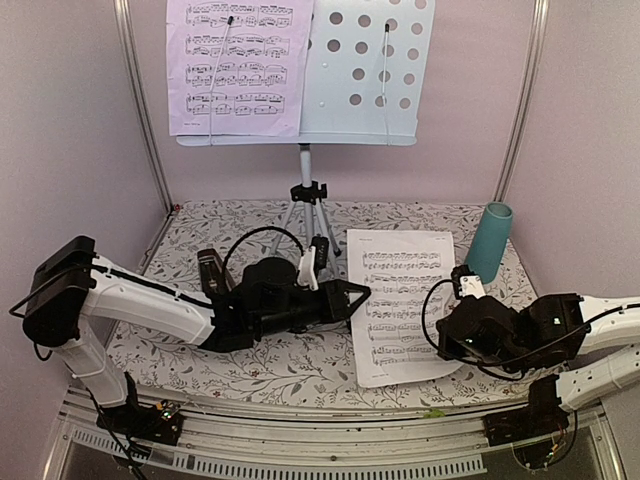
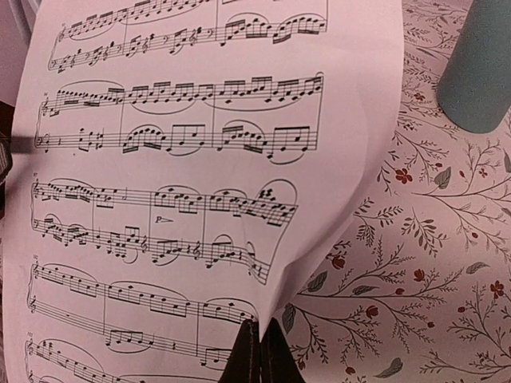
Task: Set up the instrument practice props
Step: Pass from the right arm to the left
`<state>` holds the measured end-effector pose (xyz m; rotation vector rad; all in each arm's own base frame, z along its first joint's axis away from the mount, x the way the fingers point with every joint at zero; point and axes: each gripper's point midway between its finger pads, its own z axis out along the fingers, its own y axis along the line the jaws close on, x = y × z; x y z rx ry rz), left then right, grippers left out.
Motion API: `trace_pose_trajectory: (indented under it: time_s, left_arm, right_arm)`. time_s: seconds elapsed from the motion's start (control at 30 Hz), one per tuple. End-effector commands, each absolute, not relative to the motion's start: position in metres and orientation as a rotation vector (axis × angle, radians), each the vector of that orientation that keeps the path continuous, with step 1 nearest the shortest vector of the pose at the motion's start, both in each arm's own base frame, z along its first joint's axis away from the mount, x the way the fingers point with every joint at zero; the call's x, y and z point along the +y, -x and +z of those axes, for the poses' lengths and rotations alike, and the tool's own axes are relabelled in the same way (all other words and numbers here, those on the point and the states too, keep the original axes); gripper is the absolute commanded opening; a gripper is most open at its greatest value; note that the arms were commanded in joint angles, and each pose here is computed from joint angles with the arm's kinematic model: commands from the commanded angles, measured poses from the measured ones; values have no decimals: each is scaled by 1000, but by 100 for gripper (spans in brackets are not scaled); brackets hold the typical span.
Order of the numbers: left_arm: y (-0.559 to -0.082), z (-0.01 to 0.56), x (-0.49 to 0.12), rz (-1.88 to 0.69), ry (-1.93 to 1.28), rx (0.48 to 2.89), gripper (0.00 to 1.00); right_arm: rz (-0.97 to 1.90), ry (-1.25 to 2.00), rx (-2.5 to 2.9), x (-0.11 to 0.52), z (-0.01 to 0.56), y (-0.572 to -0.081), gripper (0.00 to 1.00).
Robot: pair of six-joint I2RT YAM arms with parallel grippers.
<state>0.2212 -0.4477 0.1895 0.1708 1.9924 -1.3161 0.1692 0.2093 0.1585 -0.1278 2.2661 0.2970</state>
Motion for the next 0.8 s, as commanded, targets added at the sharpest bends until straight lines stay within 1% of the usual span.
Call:
trace_pose_trajectory:
  time_s: [0.0,0.07,0.1,0.13,0.17,0.2,0.23,0.33,0.4,0.43,0.47,0.6,0.67,0.77]
  left_arm:
    - [-219,213,-459,-1414,-205,1902,30]
    - [-216,218,-461,-1424,-240,1879,15]
    - [-215,220,-462,-1423,-258,1874,12]
    - [-214,222,-463,-1419,-277,1866,5]
    - [-213,224,-463,-1414,-292,1862,0]
    - [-213,226,-463,-1407,-309,1855,0]
    - [-212,230,-463,-1400,-332,1844,0]
    - [-204,247,-460,-1370,-445,1791,0]
    - [-196,258,-455,-1321,-550,1752,0]
    - [-191,268,-450,-1299,-598,1720,0]
    - [-188,269,-447,-1271,-643,1711,0]
    - [-170,308,-422,-1234,-753,1594,0]
    - [-163,327,-411,-1235,-770,1549,0]
    - [-153,353,-400,-1250,-793,1498,0]
  right_arm:
    - [367,117,2220,215,181,-170,0]
    - [378,119,2214,216,183,-170,1]
    - [382,120,2212,215,185,-170,2]
    - [385,122,2208,215,186,-170,2]
    - [388,122,2205,215,187,-170,4]
    - [395,123,2202,216,188,-170,6]
    - [400,125,2198,216,190,-170,11]
    - [417,135,2181,215,197,-170,38]
    - [452,140,2153,216,207,-170,54]
    - [480,140,2134,217,213,-170,60]
    - [503,156,2108,216,221,-170,65]
    - [626,182,1990,218,258,-168,84]
    - [719,256,1897,223,283,-162,91]
    - [909,357,1728,231,323,-144,98]
